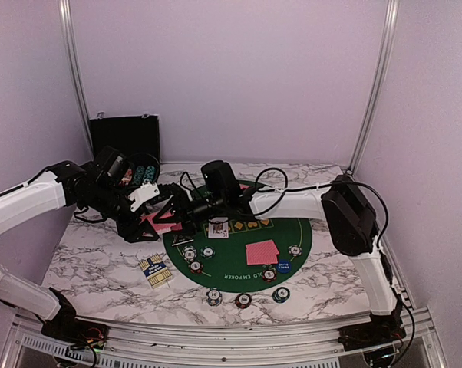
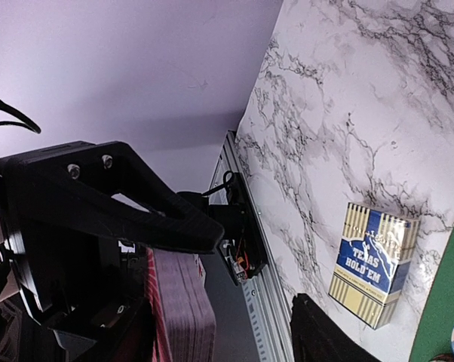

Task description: Distribute texas hold em gaming equipment

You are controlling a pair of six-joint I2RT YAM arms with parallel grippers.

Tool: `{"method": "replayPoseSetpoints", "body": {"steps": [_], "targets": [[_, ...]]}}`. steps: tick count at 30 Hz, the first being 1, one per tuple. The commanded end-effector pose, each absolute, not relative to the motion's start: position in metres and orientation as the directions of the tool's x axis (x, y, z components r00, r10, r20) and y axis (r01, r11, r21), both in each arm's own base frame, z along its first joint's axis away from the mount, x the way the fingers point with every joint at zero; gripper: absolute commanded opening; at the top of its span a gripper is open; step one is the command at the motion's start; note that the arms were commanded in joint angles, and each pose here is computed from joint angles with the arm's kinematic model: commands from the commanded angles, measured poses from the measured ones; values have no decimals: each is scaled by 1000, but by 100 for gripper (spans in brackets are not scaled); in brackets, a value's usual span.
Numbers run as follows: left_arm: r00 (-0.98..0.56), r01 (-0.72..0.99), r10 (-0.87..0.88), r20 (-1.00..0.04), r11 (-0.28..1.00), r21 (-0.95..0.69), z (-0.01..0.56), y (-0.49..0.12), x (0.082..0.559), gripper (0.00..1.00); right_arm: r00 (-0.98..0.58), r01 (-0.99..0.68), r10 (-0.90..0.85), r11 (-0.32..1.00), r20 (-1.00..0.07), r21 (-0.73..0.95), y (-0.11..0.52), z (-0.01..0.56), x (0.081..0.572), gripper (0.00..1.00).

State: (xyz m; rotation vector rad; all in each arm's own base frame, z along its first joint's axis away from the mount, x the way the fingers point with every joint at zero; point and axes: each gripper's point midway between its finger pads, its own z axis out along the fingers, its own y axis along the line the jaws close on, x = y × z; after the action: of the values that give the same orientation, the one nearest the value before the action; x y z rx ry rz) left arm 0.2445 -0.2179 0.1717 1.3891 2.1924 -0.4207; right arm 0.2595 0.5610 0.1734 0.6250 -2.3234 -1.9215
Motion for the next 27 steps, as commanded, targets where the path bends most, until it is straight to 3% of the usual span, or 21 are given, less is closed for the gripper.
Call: {"method": "replayPoseSetpoints", "body": {"steps": [1,12,27], "targets": [[-317,906,721,-616,423,29,191,-223,249,0,-922,-280,-319,152,-221,948,548,184,268,56],[-318,905,723,-614,425,31,190,-222,249,0,-918,-296,-311,124,-246,947,538,207,266,48],[-317,905,725,-612,424,34,189,-223,250,0,-925,-278,-290,73,-246,958,525,230,262,28]]}}
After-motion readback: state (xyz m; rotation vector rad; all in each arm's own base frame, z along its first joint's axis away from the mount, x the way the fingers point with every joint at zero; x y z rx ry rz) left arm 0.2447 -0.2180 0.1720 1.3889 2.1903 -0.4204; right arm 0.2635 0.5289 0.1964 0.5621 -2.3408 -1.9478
